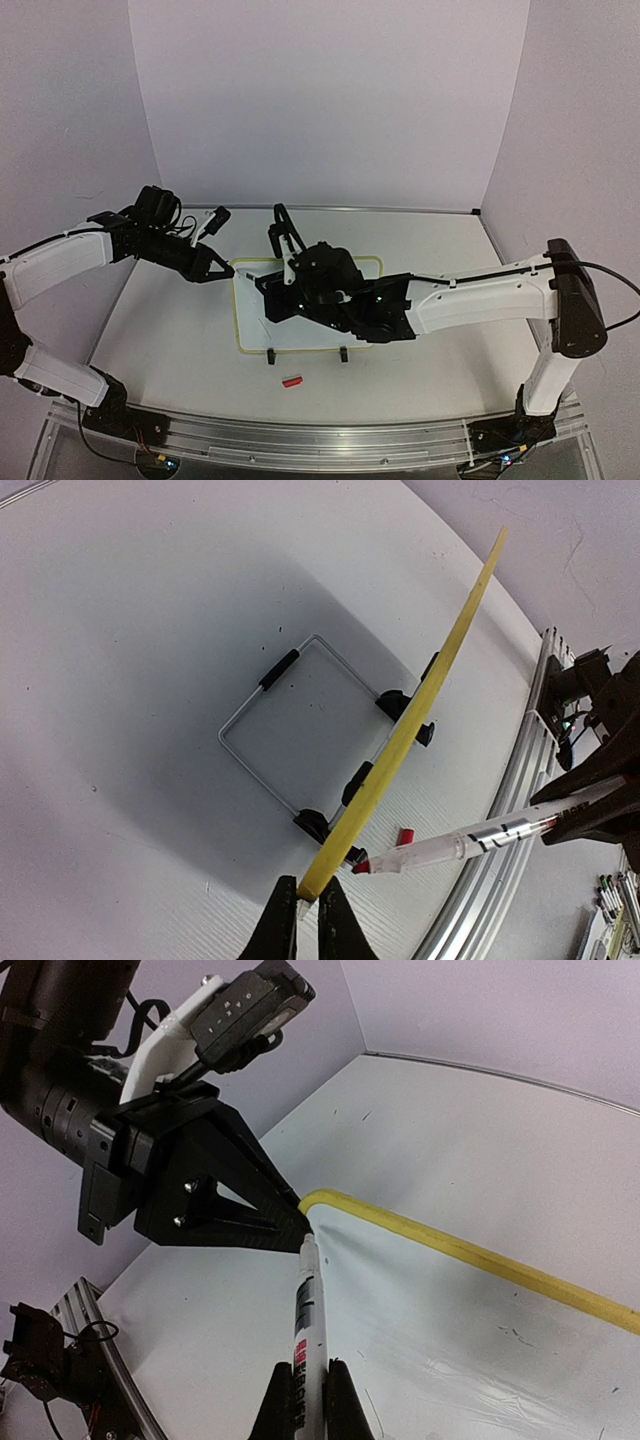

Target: Write a sentence on the whiteboard

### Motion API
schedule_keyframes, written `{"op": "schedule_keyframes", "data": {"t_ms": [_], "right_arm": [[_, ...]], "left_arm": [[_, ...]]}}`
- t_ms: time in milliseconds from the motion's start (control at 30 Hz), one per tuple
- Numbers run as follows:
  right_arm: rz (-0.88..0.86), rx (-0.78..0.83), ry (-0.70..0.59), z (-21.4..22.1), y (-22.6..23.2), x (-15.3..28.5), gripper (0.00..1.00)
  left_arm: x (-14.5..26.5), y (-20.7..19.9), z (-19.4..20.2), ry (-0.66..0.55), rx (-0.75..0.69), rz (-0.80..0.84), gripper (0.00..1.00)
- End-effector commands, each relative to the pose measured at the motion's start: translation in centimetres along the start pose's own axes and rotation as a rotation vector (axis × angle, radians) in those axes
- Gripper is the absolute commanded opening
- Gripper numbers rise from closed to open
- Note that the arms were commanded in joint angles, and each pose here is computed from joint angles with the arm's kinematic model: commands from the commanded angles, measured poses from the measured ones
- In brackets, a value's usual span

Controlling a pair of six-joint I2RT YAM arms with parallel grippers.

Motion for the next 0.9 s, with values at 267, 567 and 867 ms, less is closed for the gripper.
{"op": "schedule_keyframes", "data": {"t_ms": [267, 567, 867], "right_arm": [[0.044, -0.005, -0.006, -0.7, 0.0, -0.6, 0.00], [0.065, -0.006, 0.011, -0.3, -0.3, -0.5, 0.00], [0.059, -0.024, 0.031, 0.4, -0.5, 0.0, 0.00]], "left_arm": [[0.1, -0.4, -0.2, 0.000, -0.019, 0.000, 0.03], [0.1, -0.3, -0.1, -0.001, -0.021, -0.008, 0.02], [0.1, -0.4, -0.1, 0.000, -0.022, -0.009, 0.01]]}}
Point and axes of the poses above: each gripper's point midway between its finger pads, its own x axis back along the fingers, its own y axis along the line the jaws close on, z = x × y, the point moved 7 cm from there along x, back along the fingers, and after that the axes turned 15 degrees about x, right-handed, at the moved point
